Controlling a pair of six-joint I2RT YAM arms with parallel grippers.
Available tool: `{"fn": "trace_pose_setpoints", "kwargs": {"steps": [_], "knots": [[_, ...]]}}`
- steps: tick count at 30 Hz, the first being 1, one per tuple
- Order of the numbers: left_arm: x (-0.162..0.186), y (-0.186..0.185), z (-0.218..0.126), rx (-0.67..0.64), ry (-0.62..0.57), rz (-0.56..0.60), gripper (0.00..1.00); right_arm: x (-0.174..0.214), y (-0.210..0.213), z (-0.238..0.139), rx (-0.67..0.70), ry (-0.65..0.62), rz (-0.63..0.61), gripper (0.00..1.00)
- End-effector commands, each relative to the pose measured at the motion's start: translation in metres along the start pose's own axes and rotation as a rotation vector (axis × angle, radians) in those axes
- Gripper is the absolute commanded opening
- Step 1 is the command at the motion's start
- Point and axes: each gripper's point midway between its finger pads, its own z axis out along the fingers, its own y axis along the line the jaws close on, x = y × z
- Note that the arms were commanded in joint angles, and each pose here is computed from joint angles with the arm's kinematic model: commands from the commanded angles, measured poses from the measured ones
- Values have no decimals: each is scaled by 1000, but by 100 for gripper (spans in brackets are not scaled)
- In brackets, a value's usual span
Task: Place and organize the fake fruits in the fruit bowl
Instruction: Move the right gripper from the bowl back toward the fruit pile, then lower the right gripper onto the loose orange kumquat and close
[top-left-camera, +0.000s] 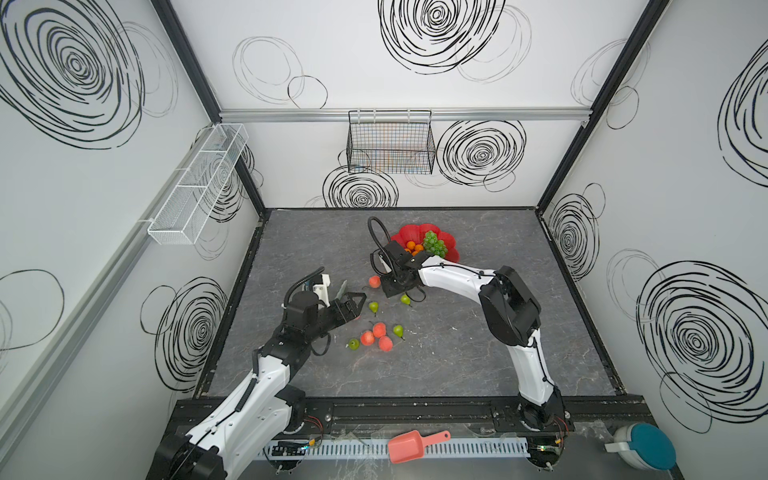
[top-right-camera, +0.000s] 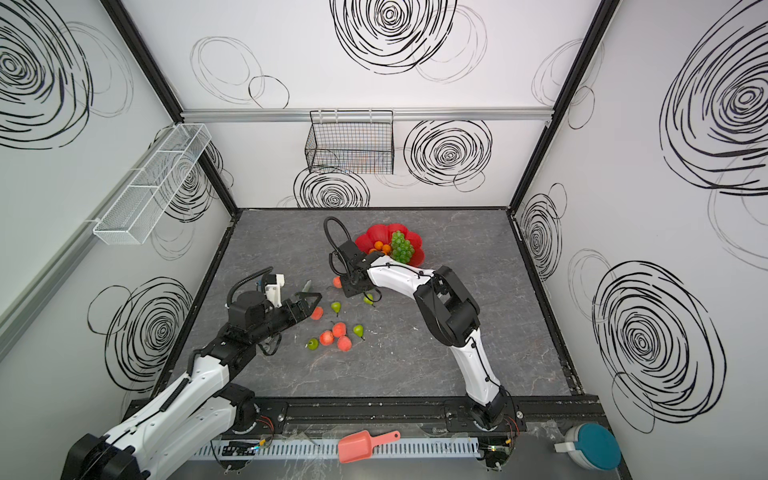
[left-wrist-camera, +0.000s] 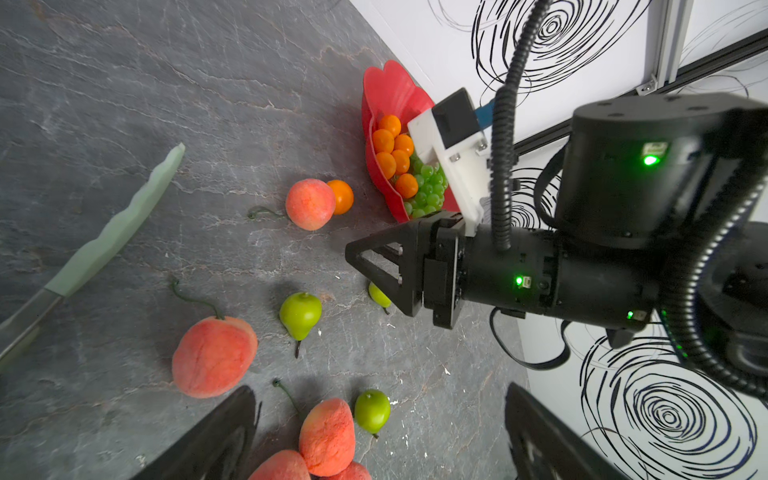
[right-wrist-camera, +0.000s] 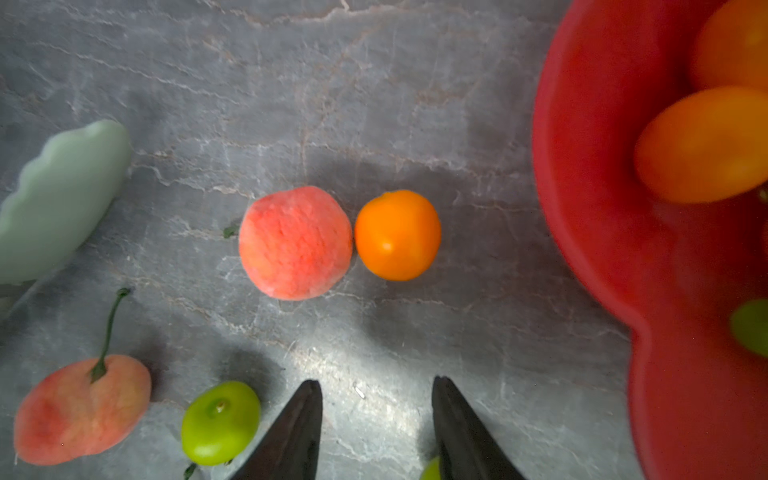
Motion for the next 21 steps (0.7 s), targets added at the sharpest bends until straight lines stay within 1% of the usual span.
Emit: {"fn": "trace_pose_setpoints", "kwargs": {"steps": [1, 3, 10, 21], "knots": [[-13, -13, -1, 47, -39, 20, 96, -7, 1, 5, 14, -4, 3, 49], [-14, -12, -1, 42, -40, 19, 96, -12, 0, 5, 20, -9, 5, 51], [-20, -14, -1, 43, -47, 24, 96, -27, -8, 12, 56, -15, 23, 52], [-21, -14, 0, 42, -42, 24, 96, -48, -18, 17, 81, -41, 54, 51]]}}
